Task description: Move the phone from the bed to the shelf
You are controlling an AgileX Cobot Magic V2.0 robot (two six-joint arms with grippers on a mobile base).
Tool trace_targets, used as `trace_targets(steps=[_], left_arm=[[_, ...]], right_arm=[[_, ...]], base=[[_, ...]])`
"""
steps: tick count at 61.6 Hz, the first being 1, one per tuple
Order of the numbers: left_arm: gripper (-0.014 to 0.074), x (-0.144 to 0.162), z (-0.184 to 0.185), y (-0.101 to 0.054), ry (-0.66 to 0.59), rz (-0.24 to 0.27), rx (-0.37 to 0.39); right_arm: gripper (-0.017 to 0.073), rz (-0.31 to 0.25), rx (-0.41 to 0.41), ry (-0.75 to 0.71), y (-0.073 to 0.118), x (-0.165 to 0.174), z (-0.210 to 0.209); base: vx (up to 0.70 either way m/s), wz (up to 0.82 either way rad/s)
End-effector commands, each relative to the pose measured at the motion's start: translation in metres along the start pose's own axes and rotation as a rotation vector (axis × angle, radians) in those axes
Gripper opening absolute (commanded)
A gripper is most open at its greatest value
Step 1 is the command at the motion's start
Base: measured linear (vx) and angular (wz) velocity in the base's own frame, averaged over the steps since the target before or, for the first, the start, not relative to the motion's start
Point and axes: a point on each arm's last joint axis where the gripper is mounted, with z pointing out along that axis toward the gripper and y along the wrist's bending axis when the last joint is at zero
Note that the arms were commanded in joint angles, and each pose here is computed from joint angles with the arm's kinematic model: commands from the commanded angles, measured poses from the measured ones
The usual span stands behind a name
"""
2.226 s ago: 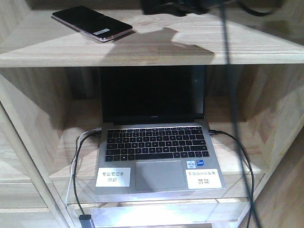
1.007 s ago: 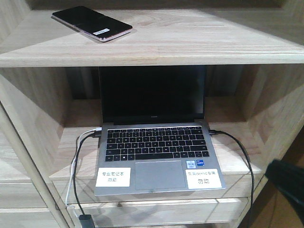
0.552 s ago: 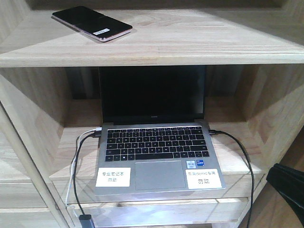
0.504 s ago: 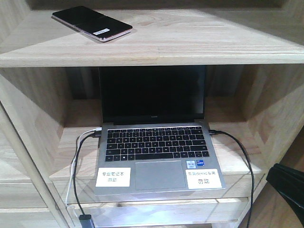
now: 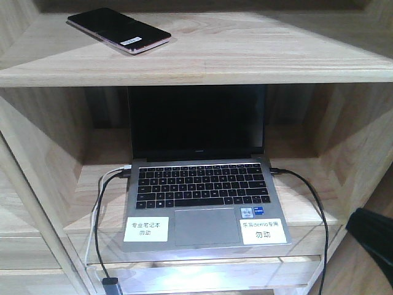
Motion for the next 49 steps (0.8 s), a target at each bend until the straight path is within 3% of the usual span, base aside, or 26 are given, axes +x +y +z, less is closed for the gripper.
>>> trace_targets(steps=[1,17,27,35,49], left_arm=[[0.0001,-0.015,-0.002,0.000,-0.102,-0.019,0.001],[0.0001,-0.015,-0.002,0.000,-0.102,-0.019,0.001],[0.0001,-0.015,-0.002,0.000,-0.102,-0.019,0.001],[0.0001,-0.015,-0.002,0.000,-0.102,-0.019,0.001],[0.0001,-0.015,-0.002,0.000,-0.102,-0.019,0.001]], right_arm=[[-0.0005,-0.028,0.063,-0.092,-0.005,-0.015,-0.002],[-0.0005,-0.008,0.177,-0.074,-0.015,-0.012,-0.007],[-0.0005,-0.040,0.214,-0.077,-0.018,-0.013,-0.007],[-0.0005,-0.101,0.238,-0.104,-0.020,-0.014,-0.007],[-0.0005,-0.097,0.384,-0.168,-0.031,0.012,-0.011]], base=[[0.00,0.00],[0.00,0.00],[0.00,0.00],[0.00,0.00],[0.00,0.00]])
